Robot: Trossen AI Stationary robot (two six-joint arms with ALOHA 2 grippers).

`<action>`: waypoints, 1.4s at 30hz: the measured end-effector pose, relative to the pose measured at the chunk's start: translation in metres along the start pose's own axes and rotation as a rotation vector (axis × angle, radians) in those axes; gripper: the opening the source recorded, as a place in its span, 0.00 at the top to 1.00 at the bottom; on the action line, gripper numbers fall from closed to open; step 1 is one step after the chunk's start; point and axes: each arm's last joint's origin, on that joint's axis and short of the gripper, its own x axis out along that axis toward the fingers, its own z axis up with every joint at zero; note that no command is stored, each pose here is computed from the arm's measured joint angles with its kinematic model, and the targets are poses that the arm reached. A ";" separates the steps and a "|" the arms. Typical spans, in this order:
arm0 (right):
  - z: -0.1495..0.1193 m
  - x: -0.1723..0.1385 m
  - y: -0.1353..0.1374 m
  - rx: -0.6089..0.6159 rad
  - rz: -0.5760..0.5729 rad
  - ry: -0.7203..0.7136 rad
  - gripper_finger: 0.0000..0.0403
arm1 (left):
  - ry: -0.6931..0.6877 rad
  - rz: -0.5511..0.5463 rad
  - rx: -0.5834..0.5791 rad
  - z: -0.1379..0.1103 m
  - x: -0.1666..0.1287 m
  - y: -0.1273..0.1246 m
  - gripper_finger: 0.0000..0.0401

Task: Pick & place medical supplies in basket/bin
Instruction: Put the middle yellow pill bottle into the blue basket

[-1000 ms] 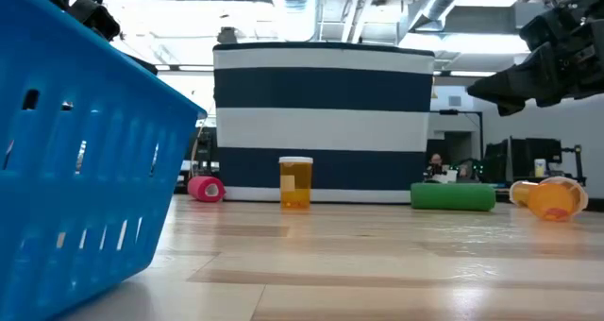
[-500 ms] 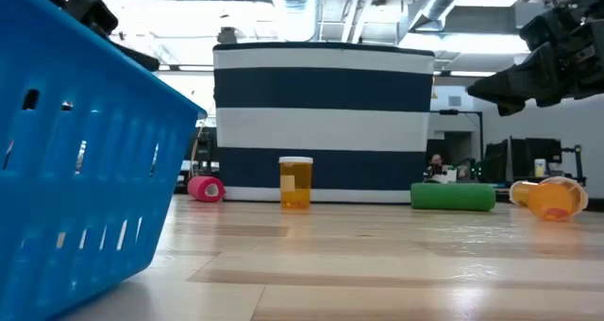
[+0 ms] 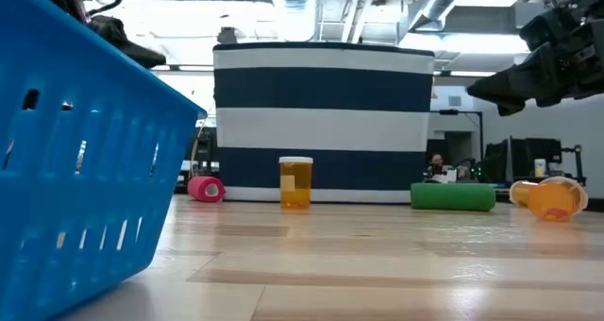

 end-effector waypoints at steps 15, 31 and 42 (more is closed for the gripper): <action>0.000 0.000 0.000 0.000 -0.001 0.000 0.77 | -0.212 -0.149 -0.195 0.019 0.002 -0.015 0.98; 0.000 0.000 -0.001 -0.115 -0.012 0.000 0.77 | -0.446 0.063 -0.244 0.025 0.003 -0.008 0.80; 0.001 0.000 -0.001 -0.006 -0.017 -0.013 0.77 | -0.460 0.104 -0.281 0.023 0.011 -0.004 0.60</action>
